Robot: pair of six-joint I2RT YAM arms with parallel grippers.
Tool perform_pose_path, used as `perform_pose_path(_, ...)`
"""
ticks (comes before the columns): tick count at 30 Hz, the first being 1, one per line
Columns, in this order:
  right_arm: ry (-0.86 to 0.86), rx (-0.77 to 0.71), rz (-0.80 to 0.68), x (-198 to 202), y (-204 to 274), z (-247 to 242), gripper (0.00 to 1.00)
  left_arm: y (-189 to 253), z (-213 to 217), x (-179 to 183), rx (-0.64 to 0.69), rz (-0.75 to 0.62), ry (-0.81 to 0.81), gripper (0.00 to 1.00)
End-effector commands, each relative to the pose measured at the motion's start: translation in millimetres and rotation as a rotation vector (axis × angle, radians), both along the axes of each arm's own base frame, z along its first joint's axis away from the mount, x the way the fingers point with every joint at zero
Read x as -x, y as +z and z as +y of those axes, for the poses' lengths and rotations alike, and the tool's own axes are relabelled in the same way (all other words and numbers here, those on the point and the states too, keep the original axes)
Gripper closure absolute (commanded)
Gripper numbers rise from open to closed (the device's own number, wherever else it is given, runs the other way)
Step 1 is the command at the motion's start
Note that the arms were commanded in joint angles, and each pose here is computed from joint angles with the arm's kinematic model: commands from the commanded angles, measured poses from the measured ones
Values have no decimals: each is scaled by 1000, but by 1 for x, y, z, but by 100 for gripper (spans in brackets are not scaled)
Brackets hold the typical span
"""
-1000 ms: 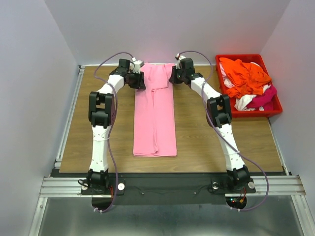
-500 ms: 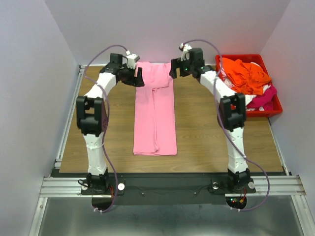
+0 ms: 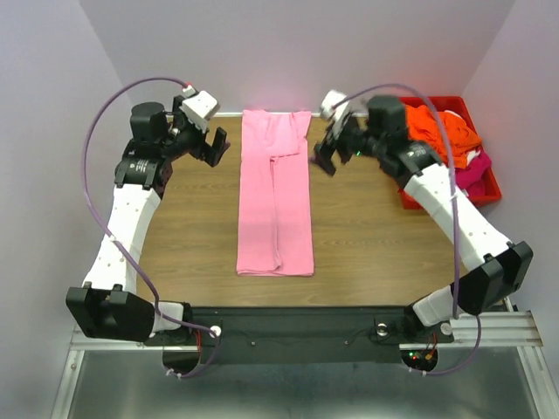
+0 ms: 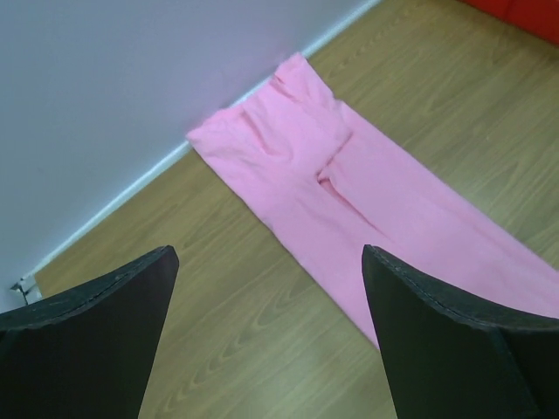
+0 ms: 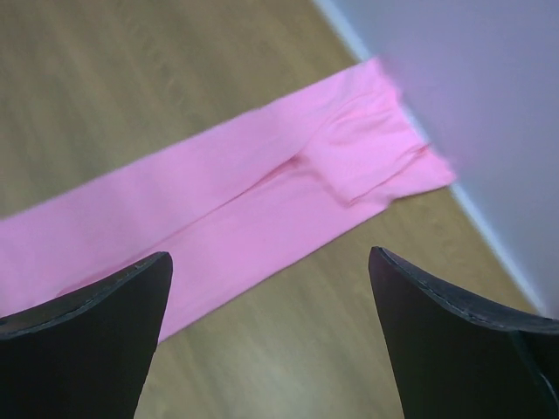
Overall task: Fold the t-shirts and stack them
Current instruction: Fold the tshirt
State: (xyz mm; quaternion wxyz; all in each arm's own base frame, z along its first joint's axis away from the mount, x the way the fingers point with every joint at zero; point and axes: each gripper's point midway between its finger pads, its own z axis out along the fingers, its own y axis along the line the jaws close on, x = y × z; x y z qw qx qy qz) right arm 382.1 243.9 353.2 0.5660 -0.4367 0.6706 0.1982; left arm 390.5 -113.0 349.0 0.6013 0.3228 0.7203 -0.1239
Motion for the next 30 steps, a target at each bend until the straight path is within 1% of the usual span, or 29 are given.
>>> perform_pose_path(1,134,286,195,73,-99,5,0,-38,-5,28,-139,55,-142,1)
perform_pose_path(2,148,321,245,86,-126,-1,0,-41,-8,45,-183,42,-212,1)
perform_pose_path(3,163,334,262,95,-135,-4,0,-65,-10,63,-214,73,-282,2)
perform_pose_path(4,174,352,278,105,-142,-9,0,-79,-9,77,-268,64,-324,3)
perform_pose_path(5,175,397,328,116,-170,-17,0,-77,-7,94,-297,10,-338,5)
perform_pose_path(6,195,422,331,124,-179,-17,0,-114,-3,110,-324,67,-354,5)
perform_pose_path(7,199,445,335,129,-189,-21,0,-118,-4,126,-381,6,-390,7)
perform_pose_path(8,204,461,341,133,-198,-22,0,-131,-4,135,-414,6,-410,10)
perform_pose_path(9,217,474,359,140,-213,-23,0,-163,0,156,-453,57,-439,18)
perform_pose_path(10,222,475,363,143,-218,-22,0,-183,0,164,-483,85,-475,24)
perform_pose_path(11,235,465,364,147,-220,-20,0,-191,-3,175,-521,48,-514,29)
perform_pose_path(12,246,464,387,154,-228,-20,1,-218,0,189,-538,91,-542,38)
perform_pose_path(13,256,452,380,155,-229,-16,3,-222,-1,197,-558,47,-565,38)
perform_pose_path(15,273,457,387,160,-238,-13,7,-242,-2,210,-562,37,-588,39)
perform_pose_path(17,292,466,397,164,-246,-9,13,-237,-6,205,-537,14,-558,40)
perform_pose_path(18,299,471,410,166,-252,-6,19,-239,-9,207,-552,-6,-595,41)
perform_pose_path(20,328,477,409,172,-257,5,26,-249,-11,210,-565,20,-631,41)
perform_pose_path(22,365,502,398,180,-264,16,33,-255,-14,213,-589,29,-670,44)
perform_pose_path(24,378,524,391,187,-270,20,36,-266,-15,217,-609,40,-702,44)
perform_pose_path(25,402,527,380,193,-273,28,36,-266,-19,217,-622,9,-727,44)
perform_pose_path(28,427,549,358,204,-283,35,39,-275,-27,226,-649,-26,-790,43)
perform_pose_path(30,434,575,345,208,-292,33,43,-283,-29,231,-676,-35,-822,43)
